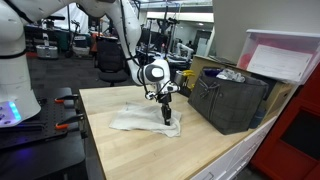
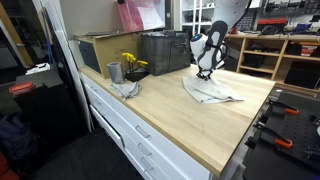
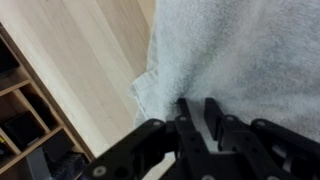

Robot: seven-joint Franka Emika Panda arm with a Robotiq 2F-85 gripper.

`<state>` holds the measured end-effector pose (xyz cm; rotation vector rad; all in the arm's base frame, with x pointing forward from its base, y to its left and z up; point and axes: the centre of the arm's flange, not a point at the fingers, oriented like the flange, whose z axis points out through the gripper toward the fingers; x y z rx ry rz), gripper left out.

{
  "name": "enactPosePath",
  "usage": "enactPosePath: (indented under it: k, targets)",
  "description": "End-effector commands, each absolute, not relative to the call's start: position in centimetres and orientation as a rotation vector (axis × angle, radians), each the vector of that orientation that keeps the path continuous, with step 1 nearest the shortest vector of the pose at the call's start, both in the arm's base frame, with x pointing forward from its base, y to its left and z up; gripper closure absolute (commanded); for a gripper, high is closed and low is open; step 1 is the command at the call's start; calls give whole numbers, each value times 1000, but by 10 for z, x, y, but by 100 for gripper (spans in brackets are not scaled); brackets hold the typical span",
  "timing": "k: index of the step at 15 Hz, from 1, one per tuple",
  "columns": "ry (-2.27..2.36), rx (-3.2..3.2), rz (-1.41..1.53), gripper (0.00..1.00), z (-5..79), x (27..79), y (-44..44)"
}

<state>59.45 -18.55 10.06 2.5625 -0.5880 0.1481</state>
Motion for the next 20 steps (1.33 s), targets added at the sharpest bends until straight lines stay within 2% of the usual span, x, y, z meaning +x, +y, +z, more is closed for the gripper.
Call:
enactPosePath:
  k: [1, 7, 14, 20]
  targets:
    - [-678, 2667, 113, 43, 126, 583, -148]
    - [-742, 2862, 57, 0, 154, 585, -58]
    - [-810, 2950, -1, 0, 159, 587, -27]
    - [-953, 2902, 18, 0, 155, 594, -63]
